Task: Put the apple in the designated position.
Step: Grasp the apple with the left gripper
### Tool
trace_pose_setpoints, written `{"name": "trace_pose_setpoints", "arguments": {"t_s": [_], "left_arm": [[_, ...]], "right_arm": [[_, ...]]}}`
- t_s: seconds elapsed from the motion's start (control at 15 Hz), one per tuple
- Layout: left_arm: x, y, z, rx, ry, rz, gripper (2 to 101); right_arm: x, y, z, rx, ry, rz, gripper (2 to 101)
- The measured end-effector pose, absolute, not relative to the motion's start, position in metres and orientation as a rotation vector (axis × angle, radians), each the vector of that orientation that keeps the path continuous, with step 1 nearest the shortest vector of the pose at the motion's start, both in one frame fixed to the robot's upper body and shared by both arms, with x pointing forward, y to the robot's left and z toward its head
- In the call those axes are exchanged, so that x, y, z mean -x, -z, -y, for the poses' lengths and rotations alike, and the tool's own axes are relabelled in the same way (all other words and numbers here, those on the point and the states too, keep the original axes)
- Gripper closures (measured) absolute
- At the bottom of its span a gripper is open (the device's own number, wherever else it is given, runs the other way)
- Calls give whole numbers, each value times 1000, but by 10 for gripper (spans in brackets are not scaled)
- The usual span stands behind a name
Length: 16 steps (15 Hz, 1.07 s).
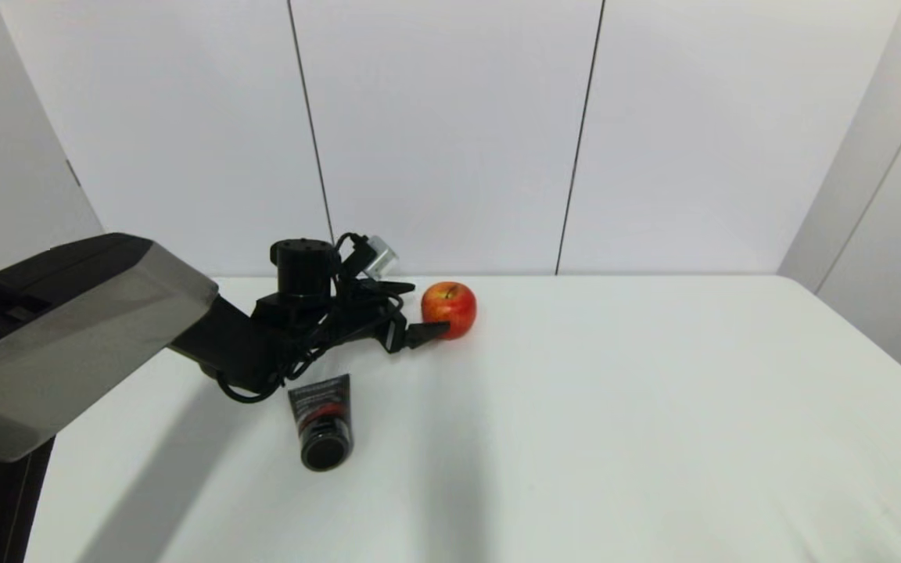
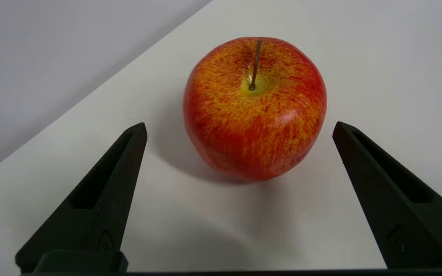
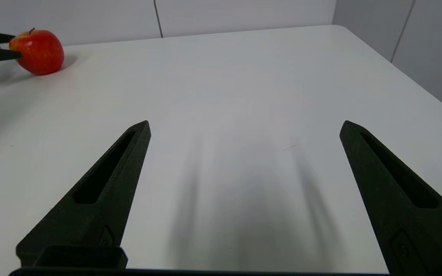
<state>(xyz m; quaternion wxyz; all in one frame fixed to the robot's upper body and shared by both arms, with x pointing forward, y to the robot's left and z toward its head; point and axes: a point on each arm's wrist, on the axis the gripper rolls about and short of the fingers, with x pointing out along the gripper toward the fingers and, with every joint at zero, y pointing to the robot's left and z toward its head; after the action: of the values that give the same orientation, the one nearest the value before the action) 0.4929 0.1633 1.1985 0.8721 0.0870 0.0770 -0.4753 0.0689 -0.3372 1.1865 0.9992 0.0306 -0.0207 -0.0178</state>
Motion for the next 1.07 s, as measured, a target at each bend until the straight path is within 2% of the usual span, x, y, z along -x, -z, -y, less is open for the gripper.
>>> {"name": "trace_pose_setpoints", "arguments": {"t_s": [0.73,0.87,1.07], "left_arm": [[-507,-1182,-130,-148,1043,-159,56],[-508,-1177,-130,-150,1044,-170,248],[-509,-1174,-129,-149,1045,-174,287]], "right_arm": [[-69,-1186,337,-62,36,42,46],[-69,-1186,337,-61,35,42,46],[-69,-1186,337,-62,36,41,46]]}}
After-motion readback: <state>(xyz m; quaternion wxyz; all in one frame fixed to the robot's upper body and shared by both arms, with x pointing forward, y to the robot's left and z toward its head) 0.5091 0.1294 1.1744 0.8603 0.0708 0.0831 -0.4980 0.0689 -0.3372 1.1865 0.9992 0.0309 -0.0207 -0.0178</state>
